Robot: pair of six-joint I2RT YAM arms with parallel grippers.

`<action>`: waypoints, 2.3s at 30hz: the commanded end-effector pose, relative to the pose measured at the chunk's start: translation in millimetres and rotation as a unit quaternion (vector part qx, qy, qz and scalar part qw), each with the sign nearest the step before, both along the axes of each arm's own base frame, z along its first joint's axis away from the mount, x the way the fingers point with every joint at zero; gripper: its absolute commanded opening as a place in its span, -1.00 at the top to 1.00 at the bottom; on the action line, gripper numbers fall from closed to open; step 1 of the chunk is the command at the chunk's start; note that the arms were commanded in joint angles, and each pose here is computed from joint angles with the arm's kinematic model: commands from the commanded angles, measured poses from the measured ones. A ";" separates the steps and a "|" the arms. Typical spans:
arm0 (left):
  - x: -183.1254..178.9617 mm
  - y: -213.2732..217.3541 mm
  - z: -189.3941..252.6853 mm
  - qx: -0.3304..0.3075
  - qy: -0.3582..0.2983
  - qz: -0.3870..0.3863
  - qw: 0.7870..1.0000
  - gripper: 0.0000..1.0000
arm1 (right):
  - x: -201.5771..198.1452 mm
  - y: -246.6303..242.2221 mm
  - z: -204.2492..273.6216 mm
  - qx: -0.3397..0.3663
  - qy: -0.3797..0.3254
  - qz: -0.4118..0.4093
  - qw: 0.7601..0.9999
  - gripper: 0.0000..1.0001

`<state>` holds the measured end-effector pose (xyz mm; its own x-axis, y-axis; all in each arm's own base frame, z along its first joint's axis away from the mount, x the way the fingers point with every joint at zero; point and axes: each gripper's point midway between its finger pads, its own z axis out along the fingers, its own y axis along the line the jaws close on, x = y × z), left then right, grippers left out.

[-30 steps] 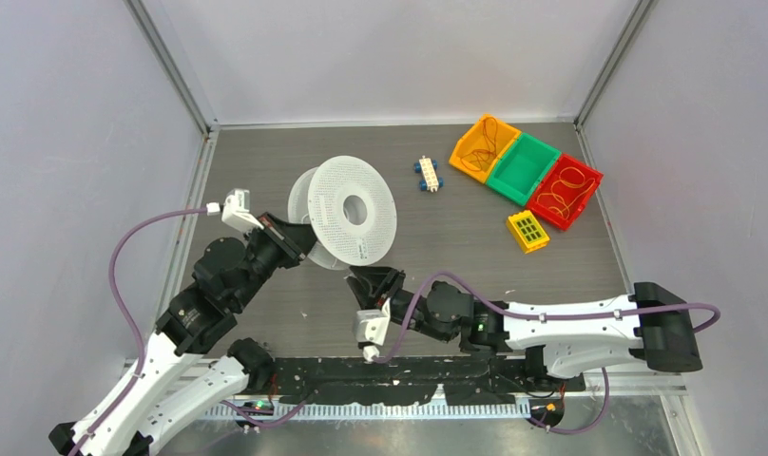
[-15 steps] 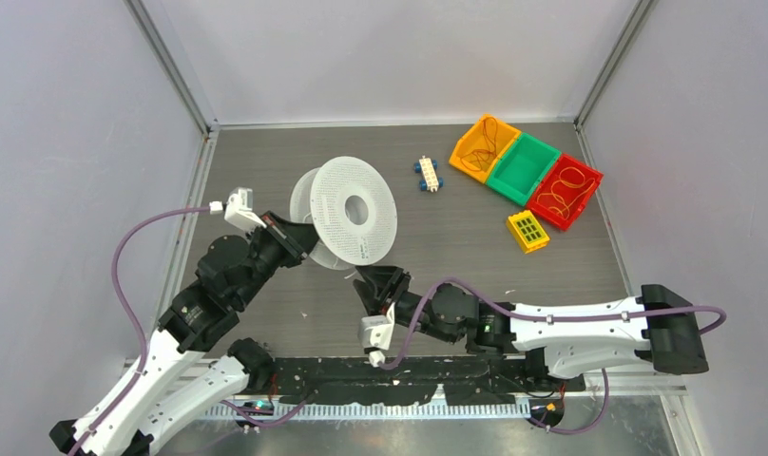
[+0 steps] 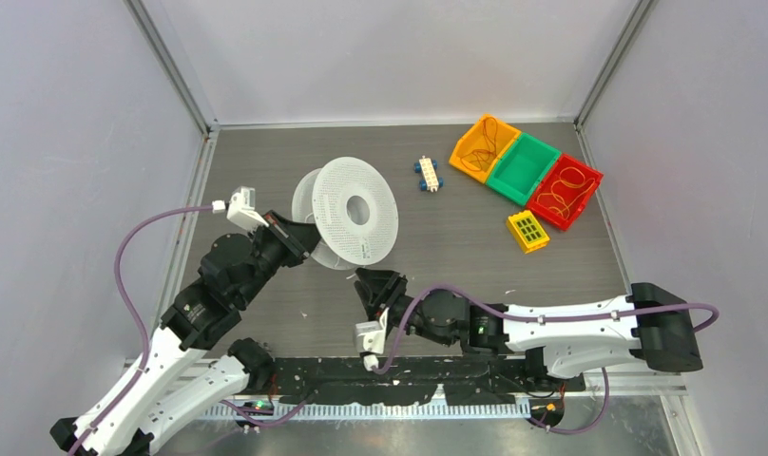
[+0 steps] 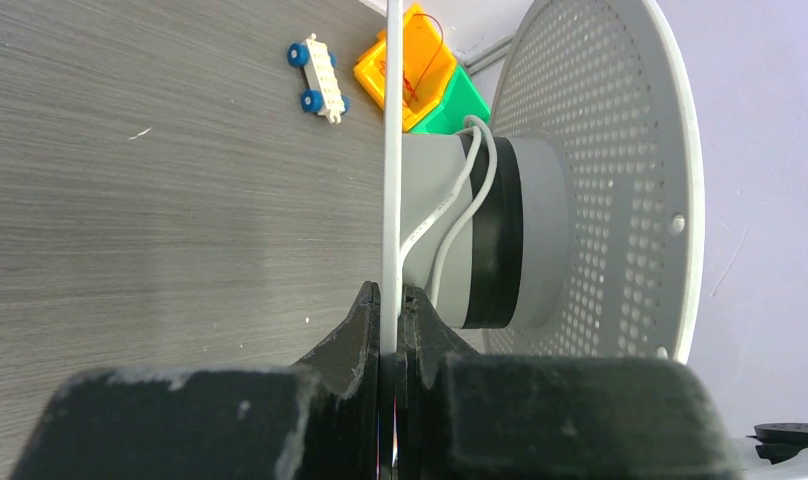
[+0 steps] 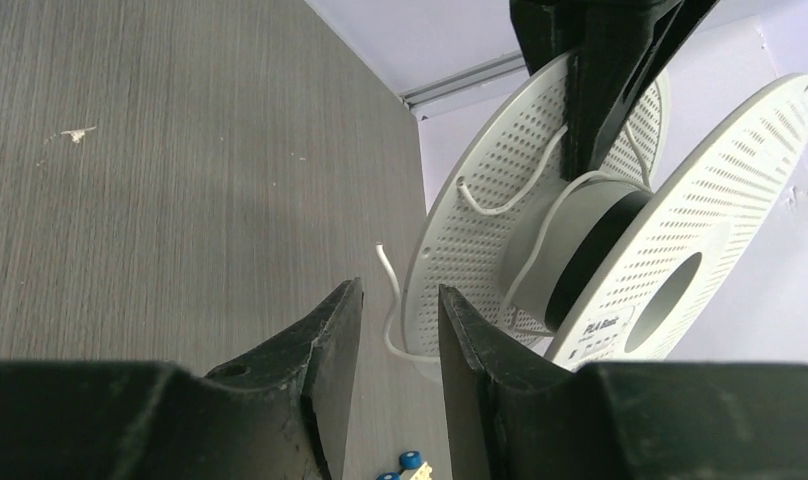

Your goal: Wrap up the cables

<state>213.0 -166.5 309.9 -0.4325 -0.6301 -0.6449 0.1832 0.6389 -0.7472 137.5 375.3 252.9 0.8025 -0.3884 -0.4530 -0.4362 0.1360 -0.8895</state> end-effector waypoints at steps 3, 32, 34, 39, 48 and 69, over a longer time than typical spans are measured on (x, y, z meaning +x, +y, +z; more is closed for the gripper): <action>-0.2 -0.8 55.6 -0.068 -0.064 0.000 0.996 1.00 | 3.2 0.7 11.2 0.020 -0.020 -0.012 1.000 0.25; 15.5 -13.6 28.9 -0.063 -0.049 0.002 0.997 1.00 | 30.9 22.8 53.2 0.203 0.147 -0.117 0.961 0.89; 17.3 -14.3 25.3 -0.059 -0.044 0.004 0.997 1.00 | 41.2 28.6 56.3 0.228 0.159 -0.152 0.948 0.89; 16.8 -10.7 23.0 -0.066 -0.046 0.012 0.997 1.00 | 52.0 35.0 66.4 0.295 0.189 -0.201 0.915 0.89; 18.1 -0.9 16.8 -0.115 -0.040 0.044 0.992 1.00 | 74.6 25.8 62.3 0.372 0.199 -0.328 0.845 0.89; 16.3 -5.5 7.5 -0.113 -0.020 0.034 0.993 1.00 | 90.4 25.5 46.2 0.370 0.208 -0.385 0.819 0.90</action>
